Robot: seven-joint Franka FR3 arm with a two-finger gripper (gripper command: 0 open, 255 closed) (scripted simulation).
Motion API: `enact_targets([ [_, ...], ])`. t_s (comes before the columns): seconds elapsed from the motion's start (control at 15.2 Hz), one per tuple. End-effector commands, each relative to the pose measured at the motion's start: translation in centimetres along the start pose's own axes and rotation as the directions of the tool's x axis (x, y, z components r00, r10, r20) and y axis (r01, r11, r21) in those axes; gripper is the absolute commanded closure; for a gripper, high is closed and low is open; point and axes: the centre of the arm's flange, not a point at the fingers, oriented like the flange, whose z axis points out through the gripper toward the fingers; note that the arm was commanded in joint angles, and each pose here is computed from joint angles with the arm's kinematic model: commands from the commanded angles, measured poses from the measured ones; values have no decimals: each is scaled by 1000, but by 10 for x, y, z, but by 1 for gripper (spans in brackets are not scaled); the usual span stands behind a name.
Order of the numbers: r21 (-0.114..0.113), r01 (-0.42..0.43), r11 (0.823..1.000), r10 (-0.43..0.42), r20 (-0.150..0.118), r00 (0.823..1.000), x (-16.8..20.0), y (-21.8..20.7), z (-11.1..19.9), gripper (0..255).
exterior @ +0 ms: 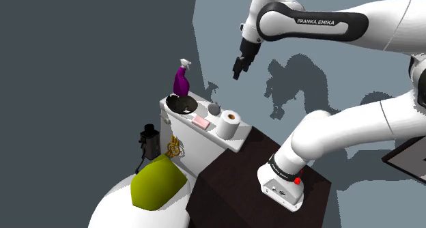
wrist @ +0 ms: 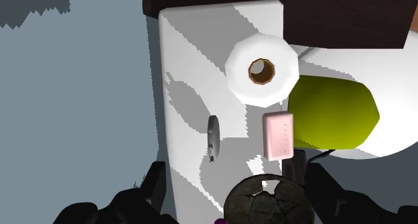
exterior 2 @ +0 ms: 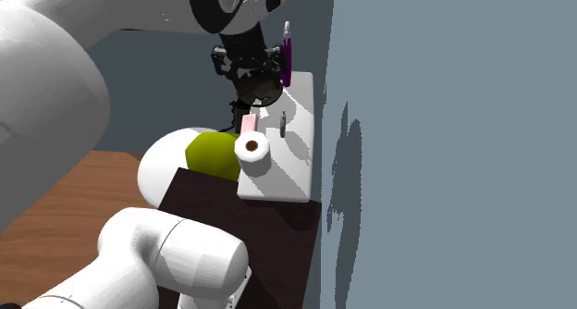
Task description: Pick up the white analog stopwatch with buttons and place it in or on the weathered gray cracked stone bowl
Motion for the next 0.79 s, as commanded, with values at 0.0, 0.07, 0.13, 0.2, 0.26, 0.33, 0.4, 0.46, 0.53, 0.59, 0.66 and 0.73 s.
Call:
enact_targets([
  [0.0, 17, 6, 1000, -6, 8, 1000, 11, 6, 24, 0],
  [0.07, 25, 9, 1000, -9, 13, 1000, 17, 9, 36, 0],
  [0.13, 33, 12, 999, -12, 18, 1000, 23, 12, 48, 0],
  [0.2, 41, 15, 999, -16, 23, 1000, 29, 14, 60, 0],
  [0.26, 49, 18, 999, -19, 28, 999, 35, 17, 72, 0],
  [0.33, 57, 20, 998, -22, 32, 999, 41, 19, 85, 0],
  [0.4, 66, 23, 998, -26, 37, 999, 47, 21, 97, 0],
  [0.46, 74, 26, 997, -29, 42, 999, 53, 23, 109, 0],
  [0.53, 82, 29, 996, -32, 47, 998, 58, 25, 122, 0],
  [0.59, 90, 31, 995, -36, 51, 998, 64, 27, 134, 0],
  [0.66, 98, 34, 995, -39, 56, 998, 70, 29, 146, 0],
  [0.73, 107, 36, 994, -43, 61, 997, 75, 31, 159, 0],
])
